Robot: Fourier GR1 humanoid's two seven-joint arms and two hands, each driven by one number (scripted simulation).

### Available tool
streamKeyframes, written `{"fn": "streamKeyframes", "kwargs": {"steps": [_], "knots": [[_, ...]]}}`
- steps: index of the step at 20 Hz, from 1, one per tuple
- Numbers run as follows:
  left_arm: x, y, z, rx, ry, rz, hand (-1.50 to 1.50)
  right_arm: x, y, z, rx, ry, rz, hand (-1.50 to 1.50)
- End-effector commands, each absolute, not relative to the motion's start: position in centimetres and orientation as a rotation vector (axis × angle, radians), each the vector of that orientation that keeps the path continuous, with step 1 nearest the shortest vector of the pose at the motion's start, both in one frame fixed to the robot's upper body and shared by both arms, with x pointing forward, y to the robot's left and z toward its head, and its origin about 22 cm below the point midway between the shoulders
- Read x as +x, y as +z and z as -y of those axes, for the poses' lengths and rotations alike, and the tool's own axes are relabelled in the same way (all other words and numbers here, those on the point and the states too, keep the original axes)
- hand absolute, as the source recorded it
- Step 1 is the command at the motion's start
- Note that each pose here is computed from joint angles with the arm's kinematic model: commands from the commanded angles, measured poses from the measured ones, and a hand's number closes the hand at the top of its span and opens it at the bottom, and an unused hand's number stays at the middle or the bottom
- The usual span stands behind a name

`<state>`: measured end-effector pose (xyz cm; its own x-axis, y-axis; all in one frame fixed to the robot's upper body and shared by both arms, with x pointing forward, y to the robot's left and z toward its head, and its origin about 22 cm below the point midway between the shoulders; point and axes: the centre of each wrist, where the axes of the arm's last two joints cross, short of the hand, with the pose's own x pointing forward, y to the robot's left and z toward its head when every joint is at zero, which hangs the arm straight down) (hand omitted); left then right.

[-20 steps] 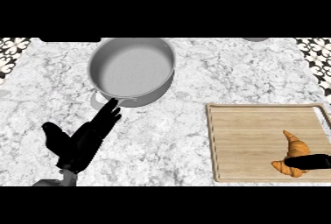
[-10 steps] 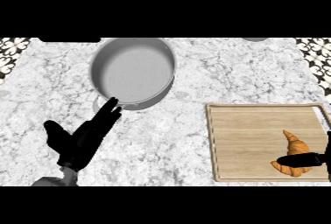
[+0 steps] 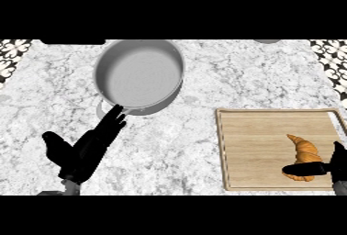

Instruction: Pick the croissant from the tray and place it in the pot

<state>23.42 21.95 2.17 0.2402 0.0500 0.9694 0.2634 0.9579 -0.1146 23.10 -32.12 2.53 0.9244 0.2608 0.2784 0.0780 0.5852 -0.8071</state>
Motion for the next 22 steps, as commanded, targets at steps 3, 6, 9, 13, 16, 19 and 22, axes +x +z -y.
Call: {"fn": "streamKeyframes", "kwargs": {"steps": [3,6,9,13,16,19,22], "knots": [[23.3,3.8,-21.5,-0.272,-0.141,1.326,0.00,23.5,2.1,31.8,-0.919,-0.004,0.290,1.50],[22.0,1.7,-21.7,-0.256,-0.143,1.314,0.00,23.7,1.4,32.3,-0.900,0.058,0.380,1.50],[24.1,2.7,-22.9,-0.260,-0.140,1.316,0.00,25.2,0.3,30.1,-0.940,0.070,0.395,1.50],[24.9,2.2,-22.8,-0.252,-0.138,1.325,0.00,25.8,0.9,31.6,-0.978,0.086,0.408,1.50],[24.2,4.2,-23.2,-0.279,-0.175,1.327,0.00,24.9,0.5,32.3,-0.989,0.115,0.405,1.50],[23.6,1.9,-22.6,-0.280,-0.147,1.322,0.00,23.9,0.3,23.7,-0.938,0.344,0.559,1.50],[24.4,2.5,-20.9,-0.309,-0.212,1.322,0.00,22.9,0.2,16.5,-0.845,0.628,0.772,1.50]]}}
